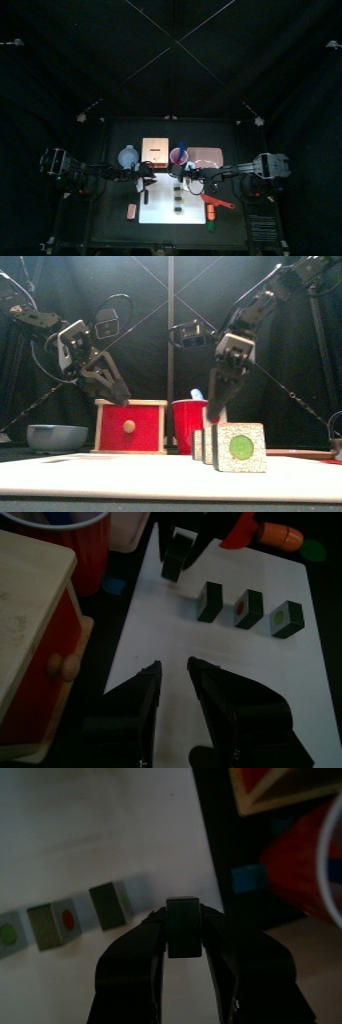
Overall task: Place sushi on board then cut the sushi with the knife then place the pieces on the plate
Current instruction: Place the 4 sushi pieces on the plate
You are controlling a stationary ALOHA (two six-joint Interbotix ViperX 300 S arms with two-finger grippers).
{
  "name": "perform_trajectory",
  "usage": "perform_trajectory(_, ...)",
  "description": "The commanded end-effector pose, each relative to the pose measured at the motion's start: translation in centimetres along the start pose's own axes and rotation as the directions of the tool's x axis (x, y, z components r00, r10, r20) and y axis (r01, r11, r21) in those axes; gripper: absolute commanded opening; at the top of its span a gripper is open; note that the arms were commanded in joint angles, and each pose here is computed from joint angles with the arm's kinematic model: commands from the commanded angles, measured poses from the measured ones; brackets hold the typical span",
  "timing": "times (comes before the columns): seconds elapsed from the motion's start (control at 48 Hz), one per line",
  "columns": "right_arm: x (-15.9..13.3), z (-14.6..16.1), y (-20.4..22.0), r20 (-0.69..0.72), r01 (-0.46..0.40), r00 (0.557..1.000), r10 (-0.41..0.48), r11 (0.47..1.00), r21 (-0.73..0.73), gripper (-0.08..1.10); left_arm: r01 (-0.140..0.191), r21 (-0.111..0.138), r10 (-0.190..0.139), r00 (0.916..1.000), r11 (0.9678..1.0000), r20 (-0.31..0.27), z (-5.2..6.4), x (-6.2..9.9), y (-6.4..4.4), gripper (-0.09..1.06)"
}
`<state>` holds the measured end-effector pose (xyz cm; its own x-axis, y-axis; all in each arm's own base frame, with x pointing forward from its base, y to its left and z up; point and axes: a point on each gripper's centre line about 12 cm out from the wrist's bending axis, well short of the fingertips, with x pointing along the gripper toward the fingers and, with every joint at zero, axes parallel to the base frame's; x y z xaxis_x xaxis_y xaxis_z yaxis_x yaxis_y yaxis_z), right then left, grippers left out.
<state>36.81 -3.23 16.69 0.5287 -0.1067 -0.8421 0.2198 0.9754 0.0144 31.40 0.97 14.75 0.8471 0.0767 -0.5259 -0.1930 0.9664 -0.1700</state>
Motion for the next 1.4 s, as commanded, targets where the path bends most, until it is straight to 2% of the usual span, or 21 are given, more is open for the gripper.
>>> perform_trajectory(0.021, -4.1, 1.0, -0.4, 0.067, -0.003, 0.998, 0.001, 1.0, 0.024, 0.54, 0.001, -0.002, -0.001, 0.9996, 1.0, 0.029, 0.8, -0.1, 0.0, 0.7)
perform_trajectory(0.229, -5.6, -0.2, -3.2, 0.057, 0.031, 0.998, -0.038, 0.993, 0.116, 0.54, 0.0, -0.001, 0.0, 0.9996, 1.0, 0.028, 0.8, -0.1, 0.1, 0.7)
perform_trajectory(0.625, -2.4, -3.3, -11.0, -0.025, 0.147, 0.989, -0.147, 0.935, 0.323, 0.55, -0.003, -0.002, 0.003, 0.9997, 1.0, 0.024, 0.6, -0.1, 0.2, 0.7)
perform_trajectory(0.771, -0.9, -4.2, -12.2, -0.065, 0.171, 0.985, -0.158, 0.923, 0.344, 0.62, -0.003, -0.004, 0.003, 0.9998, 1.0, 0.021, 0.5, -0.2, 0.1, 0.7)
perform_trajectory(1.021, 0.3, -4.8, -12.9, -0.104, 0.189, 0.981, -0.163, 0.919, 0.345, 0.78, -0.004, -0.003, 0.005, 0.9999, 1.0, 0.012, 0.2, -0.2, 0.2, 0.7)
perform_trajectory(1.271, -2.6, -2.9, -12.4, -0.034, 0.175, 0.984, -0.174, 0.925, 0.338, 0.79, -0.006, -0.005, 0.006, 0.9999, 1.0, 0.014, 0.2, -0.2, 0.3, 0.7)
perform_trajectory(1.396, -3.8, -1.0, -9.0, 0.035, 0.115, 0.991, -0.128, 0.96, 0.254, 0.8, -0.006, -0.005, 0.006, 0.9999, 1.0, 0.014, 0.2, -0.2, 0.3, 0.7)
